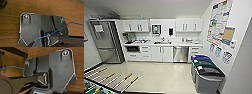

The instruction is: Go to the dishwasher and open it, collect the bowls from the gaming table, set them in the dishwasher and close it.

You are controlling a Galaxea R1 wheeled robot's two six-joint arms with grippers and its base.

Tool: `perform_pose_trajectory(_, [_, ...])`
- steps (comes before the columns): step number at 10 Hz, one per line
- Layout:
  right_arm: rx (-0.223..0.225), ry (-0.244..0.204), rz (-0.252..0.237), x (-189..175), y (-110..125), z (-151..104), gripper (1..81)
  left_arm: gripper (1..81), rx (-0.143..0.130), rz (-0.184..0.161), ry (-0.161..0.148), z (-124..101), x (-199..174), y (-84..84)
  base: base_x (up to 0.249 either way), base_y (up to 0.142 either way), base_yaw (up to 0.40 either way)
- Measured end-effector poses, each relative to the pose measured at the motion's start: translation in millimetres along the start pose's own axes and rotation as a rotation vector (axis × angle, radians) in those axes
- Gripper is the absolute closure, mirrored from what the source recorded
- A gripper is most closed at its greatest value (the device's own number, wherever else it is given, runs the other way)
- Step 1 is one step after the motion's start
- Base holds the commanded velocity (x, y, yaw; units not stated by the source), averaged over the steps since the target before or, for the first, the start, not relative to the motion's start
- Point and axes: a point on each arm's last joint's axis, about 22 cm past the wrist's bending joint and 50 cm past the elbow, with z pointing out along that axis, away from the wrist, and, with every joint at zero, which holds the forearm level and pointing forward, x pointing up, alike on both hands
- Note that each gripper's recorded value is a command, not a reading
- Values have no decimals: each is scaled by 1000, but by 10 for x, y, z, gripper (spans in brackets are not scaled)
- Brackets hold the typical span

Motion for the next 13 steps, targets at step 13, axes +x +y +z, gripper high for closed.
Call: perform_pose_trajectory(13, [4,-5,3,-36,-26,11,10,10,-3,10,-11,4,-18,11,237,0,0])
